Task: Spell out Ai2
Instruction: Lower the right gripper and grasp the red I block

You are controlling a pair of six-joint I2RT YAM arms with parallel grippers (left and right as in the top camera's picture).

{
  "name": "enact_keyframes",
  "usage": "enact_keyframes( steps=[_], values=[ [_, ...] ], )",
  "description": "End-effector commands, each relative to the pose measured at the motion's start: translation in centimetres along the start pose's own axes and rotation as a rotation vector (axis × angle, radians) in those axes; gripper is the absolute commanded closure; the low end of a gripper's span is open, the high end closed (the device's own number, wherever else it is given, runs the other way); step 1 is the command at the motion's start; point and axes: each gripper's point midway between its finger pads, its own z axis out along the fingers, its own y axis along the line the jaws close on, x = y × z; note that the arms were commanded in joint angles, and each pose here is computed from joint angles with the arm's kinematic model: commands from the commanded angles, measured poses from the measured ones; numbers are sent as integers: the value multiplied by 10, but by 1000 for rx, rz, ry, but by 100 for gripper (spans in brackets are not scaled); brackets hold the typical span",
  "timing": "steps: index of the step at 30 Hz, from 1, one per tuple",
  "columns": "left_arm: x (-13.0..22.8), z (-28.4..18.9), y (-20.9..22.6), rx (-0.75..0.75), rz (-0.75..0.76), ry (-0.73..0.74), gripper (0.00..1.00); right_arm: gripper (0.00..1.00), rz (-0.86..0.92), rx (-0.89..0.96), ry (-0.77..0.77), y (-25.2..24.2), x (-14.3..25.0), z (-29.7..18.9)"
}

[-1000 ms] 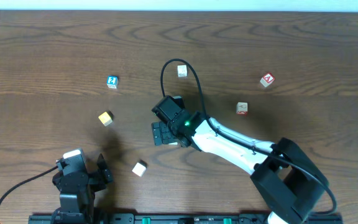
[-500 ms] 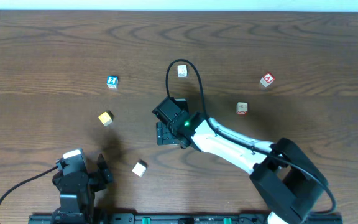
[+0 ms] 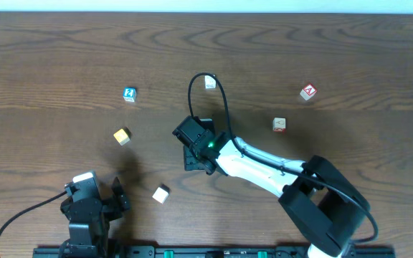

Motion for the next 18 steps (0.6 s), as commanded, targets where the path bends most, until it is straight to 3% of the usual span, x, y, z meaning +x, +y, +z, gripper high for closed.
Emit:
enact_keyframes(
  steps=[1, 10, 18],
  values=[
    [8, 1, 6, -29, 14, 26, 5, 45, 1, -5, -14, 5, -4, -1],
    [8, 1, 6, -29, 14, 26, 5, 57, 1, 2, -5, 4, -2, -1],
    [8, 1, 6, -29, 14, 26, 5, 58, 22, 29, 21, -3, 5, -1]
  ],
)
